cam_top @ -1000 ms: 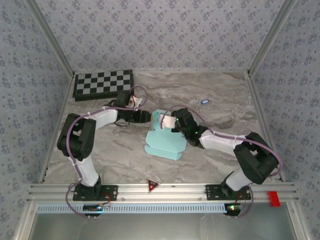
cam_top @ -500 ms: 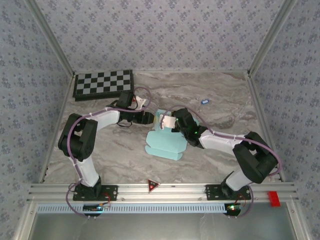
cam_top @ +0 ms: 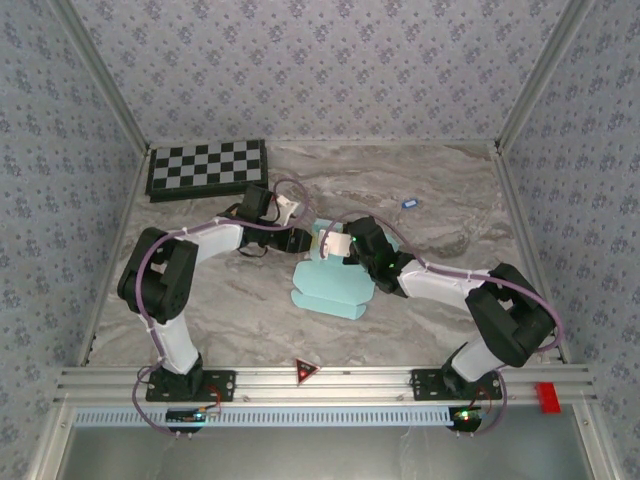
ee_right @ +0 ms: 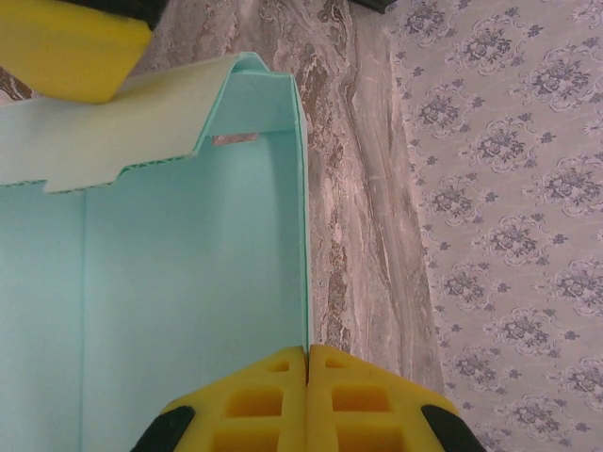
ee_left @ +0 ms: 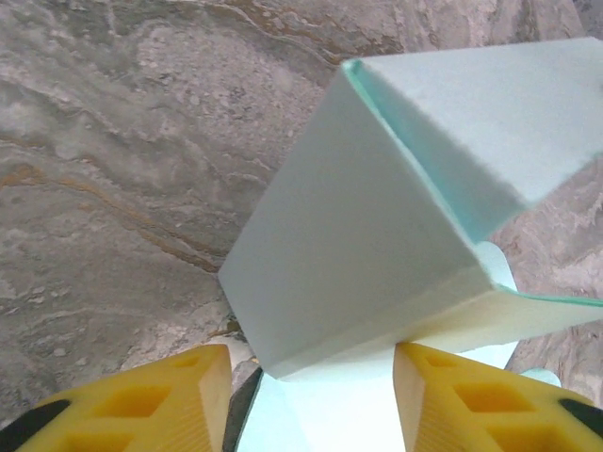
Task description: Fold the paper box
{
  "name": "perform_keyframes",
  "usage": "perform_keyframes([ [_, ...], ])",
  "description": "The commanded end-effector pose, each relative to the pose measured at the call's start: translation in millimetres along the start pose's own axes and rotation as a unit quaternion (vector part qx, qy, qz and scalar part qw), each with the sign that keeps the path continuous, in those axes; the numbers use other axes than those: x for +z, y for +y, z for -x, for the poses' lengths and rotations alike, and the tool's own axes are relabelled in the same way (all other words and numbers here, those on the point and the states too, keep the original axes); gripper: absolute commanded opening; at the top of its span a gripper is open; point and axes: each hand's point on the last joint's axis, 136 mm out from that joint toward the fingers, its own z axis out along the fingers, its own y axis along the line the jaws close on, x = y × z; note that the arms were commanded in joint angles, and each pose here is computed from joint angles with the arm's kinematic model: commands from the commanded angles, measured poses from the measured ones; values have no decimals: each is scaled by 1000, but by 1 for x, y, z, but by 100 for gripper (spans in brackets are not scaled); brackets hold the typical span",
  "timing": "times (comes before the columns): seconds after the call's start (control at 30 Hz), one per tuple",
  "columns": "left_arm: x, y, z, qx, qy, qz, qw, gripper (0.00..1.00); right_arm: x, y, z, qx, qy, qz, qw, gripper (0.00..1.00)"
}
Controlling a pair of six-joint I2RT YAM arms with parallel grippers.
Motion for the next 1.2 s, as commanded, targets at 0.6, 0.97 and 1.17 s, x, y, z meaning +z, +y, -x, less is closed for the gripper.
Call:
perform_keyframes([
  [0.6, 20, -6, 18, 70, -55, 10, 996, 50, -1, 13, 6, -8, -7, 17, 1000, 0],
  [0.97, 23, -1, 19, 92, -101, 52, 989, 48, -2, 22, 6, -13, -11, 32, 999, 0],
  [1.17, 26, 3, 22, 87, -110, 58, 988, 43, -2, 26, 5, -18, -8, 39, 999, 0],
])
